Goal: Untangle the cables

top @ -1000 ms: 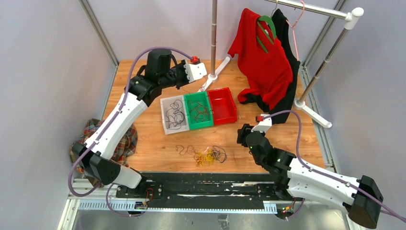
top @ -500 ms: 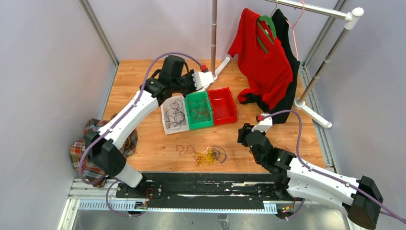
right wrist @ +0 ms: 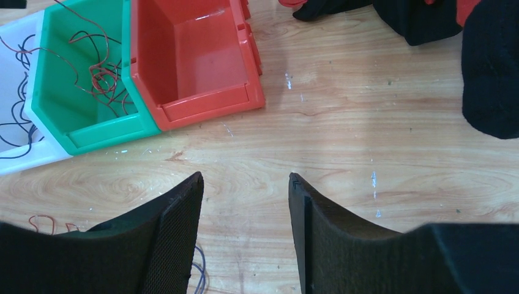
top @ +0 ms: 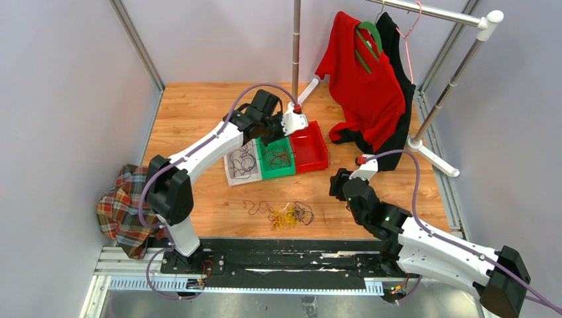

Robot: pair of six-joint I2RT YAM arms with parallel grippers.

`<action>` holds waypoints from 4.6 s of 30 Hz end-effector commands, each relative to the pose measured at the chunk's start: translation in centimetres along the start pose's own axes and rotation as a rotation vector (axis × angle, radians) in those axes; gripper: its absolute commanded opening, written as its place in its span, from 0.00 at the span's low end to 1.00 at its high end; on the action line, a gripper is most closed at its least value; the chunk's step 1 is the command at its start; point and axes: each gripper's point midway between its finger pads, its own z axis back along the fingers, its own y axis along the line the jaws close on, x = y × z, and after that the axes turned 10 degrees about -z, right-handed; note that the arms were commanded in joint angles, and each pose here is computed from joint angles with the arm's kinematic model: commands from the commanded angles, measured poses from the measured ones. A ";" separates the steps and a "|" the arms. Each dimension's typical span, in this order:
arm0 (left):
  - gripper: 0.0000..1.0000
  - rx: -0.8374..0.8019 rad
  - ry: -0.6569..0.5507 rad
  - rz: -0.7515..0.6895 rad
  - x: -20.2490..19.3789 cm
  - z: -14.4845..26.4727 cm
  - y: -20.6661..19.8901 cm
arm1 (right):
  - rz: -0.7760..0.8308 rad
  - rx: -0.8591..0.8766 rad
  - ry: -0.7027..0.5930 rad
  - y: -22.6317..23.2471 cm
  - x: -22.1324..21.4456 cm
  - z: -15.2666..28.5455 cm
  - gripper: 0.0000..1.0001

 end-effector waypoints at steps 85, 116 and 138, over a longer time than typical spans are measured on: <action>0.45 0.054 0.042 0.565 -6.6 0.2 1.1 | -0.031 0.032 0.022 0.7 1.3 -0.1 0.50; 0.98 0.210 0.123 0.341 -4.9 10.0 3.0 | 0.048 0.025 0.087 1.8 1.7 -0.1 0.73; 0.98 0.398 0.124 0.350 -8.5 19.2 1.9 | 0.125 0.058 0.336 2.6 -4.0 -0.5 0.77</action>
